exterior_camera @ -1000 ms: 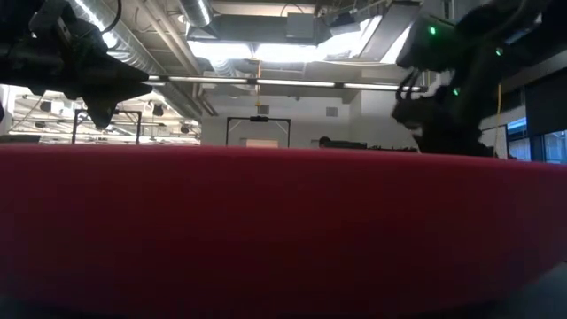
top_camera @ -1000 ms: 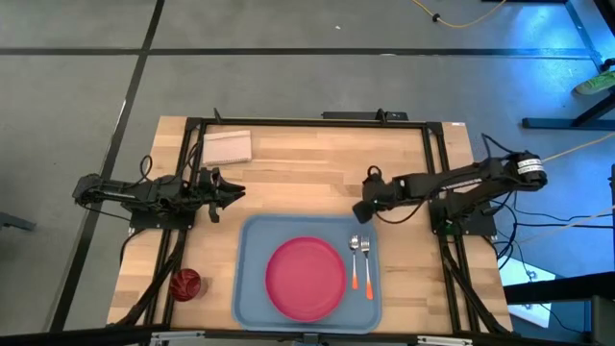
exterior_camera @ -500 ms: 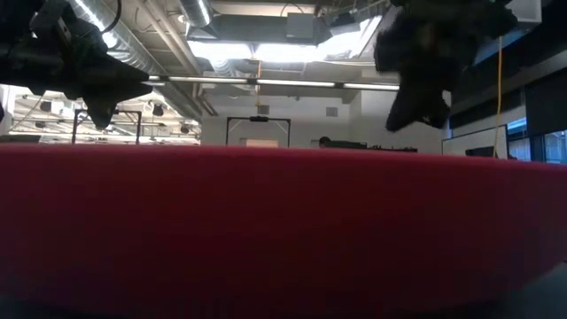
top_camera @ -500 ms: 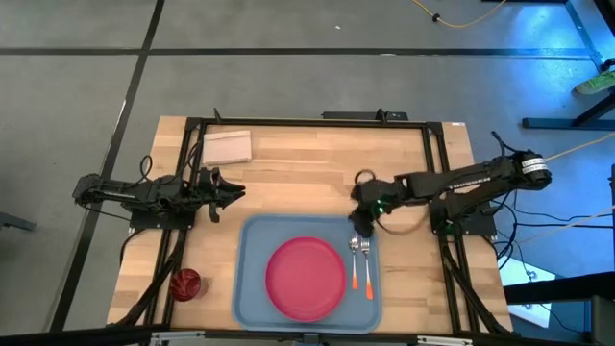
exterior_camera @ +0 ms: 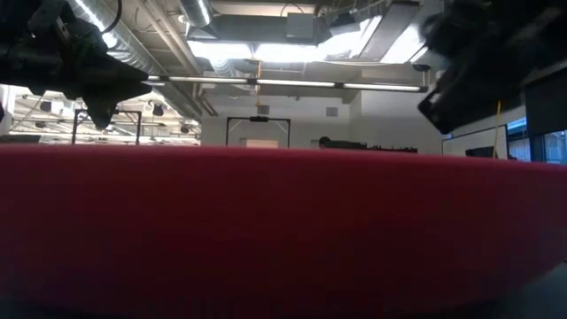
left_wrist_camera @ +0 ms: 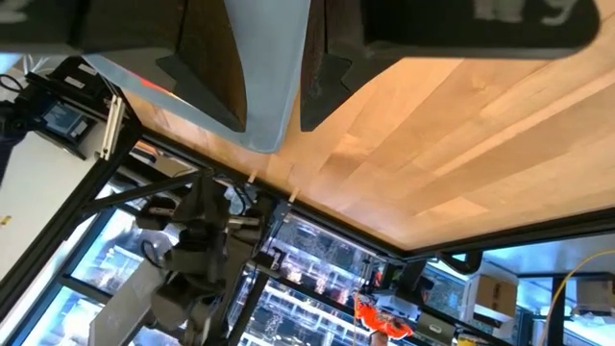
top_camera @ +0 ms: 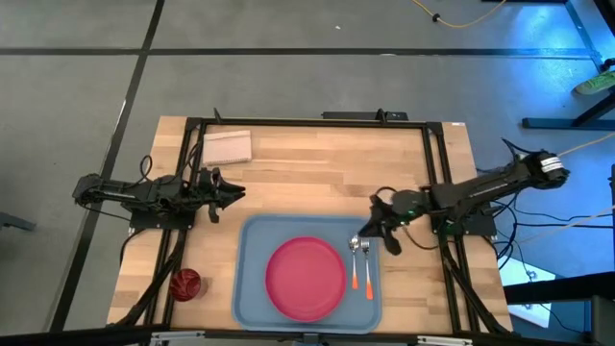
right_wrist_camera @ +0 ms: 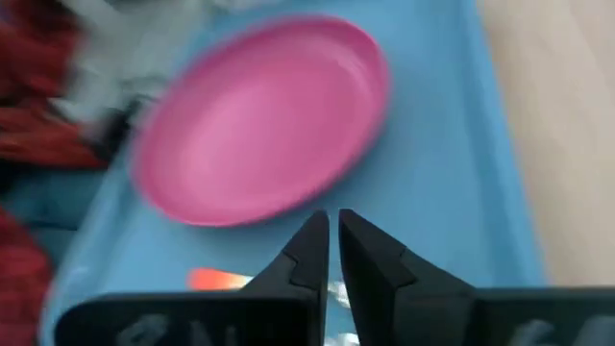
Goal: Pick and place plate/cup/fork/spoon on tray
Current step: Put the red cup on the blue tray to the top left of the red plate
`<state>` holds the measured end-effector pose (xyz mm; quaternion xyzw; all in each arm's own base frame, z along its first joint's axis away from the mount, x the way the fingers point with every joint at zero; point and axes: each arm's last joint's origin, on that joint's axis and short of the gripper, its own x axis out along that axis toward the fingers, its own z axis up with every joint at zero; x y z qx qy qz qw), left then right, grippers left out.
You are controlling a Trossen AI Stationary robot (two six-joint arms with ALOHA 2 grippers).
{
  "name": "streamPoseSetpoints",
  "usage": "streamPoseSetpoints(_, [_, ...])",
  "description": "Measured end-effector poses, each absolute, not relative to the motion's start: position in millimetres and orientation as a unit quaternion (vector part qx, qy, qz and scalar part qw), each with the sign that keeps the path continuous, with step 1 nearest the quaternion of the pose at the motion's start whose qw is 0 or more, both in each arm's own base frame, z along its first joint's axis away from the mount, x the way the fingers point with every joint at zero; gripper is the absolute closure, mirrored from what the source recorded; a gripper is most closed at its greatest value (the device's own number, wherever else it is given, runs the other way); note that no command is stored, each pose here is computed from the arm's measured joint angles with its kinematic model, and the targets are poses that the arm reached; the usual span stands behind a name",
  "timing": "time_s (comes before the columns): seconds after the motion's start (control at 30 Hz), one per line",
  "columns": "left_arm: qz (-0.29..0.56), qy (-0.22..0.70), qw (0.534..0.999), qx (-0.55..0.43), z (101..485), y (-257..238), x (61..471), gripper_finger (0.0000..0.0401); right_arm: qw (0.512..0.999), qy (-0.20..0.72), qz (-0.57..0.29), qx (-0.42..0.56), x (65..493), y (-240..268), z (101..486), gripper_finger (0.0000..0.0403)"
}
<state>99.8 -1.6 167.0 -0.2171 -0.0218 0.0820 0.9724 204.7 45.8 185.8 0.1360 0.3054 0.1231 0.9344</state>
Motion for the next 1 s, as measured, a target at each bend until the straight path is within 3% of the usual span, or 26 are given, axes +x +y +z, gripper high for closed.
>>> streamPoseSetpoints(0.17, [0.086,-0.023,0.972,-0.217,167,-1,100,0.0307,0.962,0.164,0.181,0.125,172,42,180,0.0368])
streamPoseSetpoints(0.3, [0.089,-0.023,0.972,-0.216,167,-1,100,0.0307,0.968,0.103,0.194,0.123,153,39,178,0.0368])
streamPoseSetpoints(0.77, [0.091,-0.024,0.972,-0.215,167,-1,100,0.0307,0.981,0.031,0.152,0.114,124,30,165,0.0368])
streamPoseSetpoints(1.0, [0.091,-0.024,0.972,-0.215,167,-1,100,0.0307,0.981,0.059,0.134,0.126,118,25,161,0.0368])
